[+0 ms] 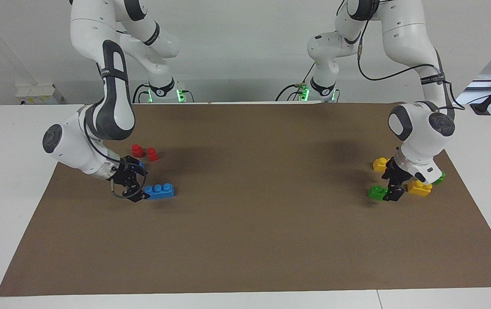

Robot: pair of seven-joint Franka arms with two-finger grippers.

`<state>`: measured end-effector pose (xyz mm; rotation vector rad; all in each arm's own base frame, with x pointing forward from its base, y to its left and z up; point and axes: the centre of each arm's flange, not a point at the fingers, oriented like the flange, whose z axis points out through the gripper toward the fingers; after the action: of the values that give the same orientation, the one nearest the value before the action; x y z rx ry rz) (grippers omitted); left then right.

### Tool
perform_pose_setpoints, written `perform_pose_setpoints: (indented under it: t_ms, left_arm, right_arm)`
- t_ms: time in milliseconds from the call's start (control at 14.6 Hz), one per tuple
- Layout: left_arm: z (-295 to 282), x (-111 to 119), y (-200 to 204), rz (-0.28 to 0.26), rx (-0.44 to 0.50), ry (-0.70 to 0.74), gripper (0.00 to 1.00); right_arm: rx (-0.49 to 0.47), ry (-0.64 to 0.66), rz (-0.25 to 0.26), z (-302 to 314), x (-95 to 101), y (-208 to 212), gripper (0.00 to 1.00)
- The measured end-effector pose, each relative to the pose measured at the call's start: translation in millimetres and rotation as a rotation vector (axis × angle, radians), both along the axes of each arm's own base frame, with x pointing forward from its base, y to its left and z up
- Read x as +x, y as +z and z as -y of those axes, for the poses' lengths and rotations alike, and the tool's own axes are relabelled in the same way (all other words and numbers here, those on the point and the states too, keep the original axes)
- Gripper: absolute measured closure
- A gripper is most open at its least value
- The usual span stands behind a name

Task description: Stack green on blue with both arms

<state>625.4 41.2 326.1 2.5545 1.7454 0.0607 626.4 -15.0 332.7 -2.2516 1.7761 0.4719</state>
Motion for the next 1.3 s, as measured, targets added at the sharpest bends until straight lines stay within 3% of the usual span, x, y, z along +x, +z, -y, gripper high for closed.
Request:
perform_pose_setpoints:
  t_ms: [275,755,824,1030,1167,1236,1305]
  left_arm:
    - [-3,2,-9,0.002,-0.001,0.005,0.00]
    - [-2,5,-15,0.001,-0.003,0.013,0.00]
    - [-2,5,-15,0.001,-0.002,0.014,0.07]
    - [-2,5,-14,0.004,-0.002,0.015,0.45]
    - [-2,6,-13,0.010,-0.001,0.015,0.66]
    - [-1,7,-12,0.014,-0.001,0.014,0.66]
    - [-1,8,-10,0.018,-0.001,0.013,0.66]
  right_arm:
    - [0.000,-0.007,-0.012,3,0.7,-12,0.00]
    - [-0.018,-0.036,0.014,9,2.6,-30,0.00]
    - [-0.021,-0.039,0.015,10,1.9,-33,0.00]
    - [-0.023,-0.043,0.010,10,-0.9,-39,0.00]
    - [-0.024,-0.048,0.010,11,-2.2,-42,0.10]
    - [-0.023,-0.053,0.010,11,-2.8,-43,0.11]
    - [-0.024,-0.059,0.007,10,-3.5,-44,0.21]
